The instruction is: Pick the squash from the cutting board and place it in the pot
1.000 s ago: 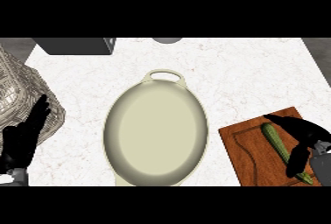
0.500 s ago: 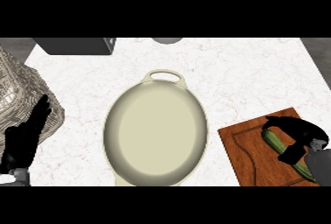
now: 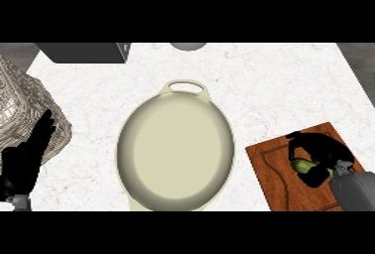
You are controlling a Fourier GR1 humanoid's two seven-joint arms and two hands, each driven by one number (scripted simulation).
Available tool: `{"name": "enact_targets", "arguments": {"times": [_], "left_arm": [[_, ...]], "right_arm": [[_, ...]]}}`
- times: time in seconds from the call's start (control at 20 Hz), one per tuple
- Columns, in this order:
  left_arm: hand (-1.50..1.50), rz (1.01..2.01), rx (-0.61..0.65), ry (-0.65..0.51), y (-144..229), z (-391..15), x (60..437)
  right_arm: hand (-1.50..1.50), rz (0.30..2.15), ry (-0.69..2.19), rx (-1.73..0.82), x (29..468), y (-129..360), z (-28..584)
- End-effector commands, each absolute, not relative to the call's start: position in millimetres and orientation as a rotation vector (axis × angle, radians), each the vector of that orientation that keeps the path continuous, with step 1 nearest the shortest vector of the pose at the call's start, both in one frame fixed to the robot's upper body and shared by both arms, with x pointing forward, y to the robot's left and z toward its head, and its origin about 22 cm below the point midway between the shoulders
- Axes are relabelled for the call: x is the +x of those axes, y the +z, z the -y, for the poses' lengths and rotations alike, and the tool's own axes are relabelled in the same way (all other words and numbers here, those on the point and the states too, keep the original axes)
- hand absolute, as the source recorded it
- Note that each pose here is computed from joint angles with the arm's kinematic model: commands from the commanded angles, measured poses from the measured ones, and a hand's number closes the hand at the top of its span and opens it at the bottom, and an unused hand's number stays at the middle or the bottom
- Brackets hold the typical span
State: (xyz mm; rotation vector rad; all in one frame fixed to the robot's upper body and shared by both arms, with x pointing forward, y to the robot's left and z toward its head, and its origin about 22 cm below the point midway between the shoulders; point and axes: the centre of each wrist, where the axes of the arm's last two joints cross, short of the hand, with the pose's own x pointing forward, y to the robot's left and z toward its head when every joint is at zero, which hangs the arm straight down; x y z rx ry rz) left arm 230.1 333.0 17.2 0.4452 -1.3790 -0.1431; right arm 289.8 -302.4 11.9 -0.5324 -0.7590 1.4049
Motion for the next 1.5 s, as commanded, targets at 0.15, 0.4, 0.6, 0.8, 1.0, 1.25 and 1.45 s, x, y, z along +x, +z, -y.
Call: {"name": "enact_targets", "arguments": {"times": [0.15, 0.4, 0.6, 0.8, 1.0, 1.25, 1.45], "left_arm": [[0.0, 1.384, 0.39, -0.185, 15, -321, 238], [0.0, 1.396, 0.415, -0.189, 18, -321, 241], [0.0, 1.379, 0.394, -0.184, 14, -315, 241], [0.0, 1.368, 0.402, -0.187, 13, -320, 238], [0.0, 1.363, 0.424, -0.163, 24, -329, 248], [0.0, 1.382, 0.409, -0.175, 20, -320, 249], [0.0, 1.394, 0.416, -0.171, 26, -328, 252]], "right_arm": [[1.5, 1.175, 1.619, -0.345, 251, 25, 81], [1.5, 1.191, 1.657, -0.427, 197, 26, 35], [1.5, 1.327, 1.608, -0.596, 155, 50, 6], [1.5, 1.505, 1.466, -0.789, 127, 77, -5], [1.5, 1.681, 1.269, -0.972, 112, 104, -8], [1.5, 1.758, 1.055, -0.932, 114, 124, -8], [1.5, 1.778, 0.959, -0.933, 116, 134, -9]]}}
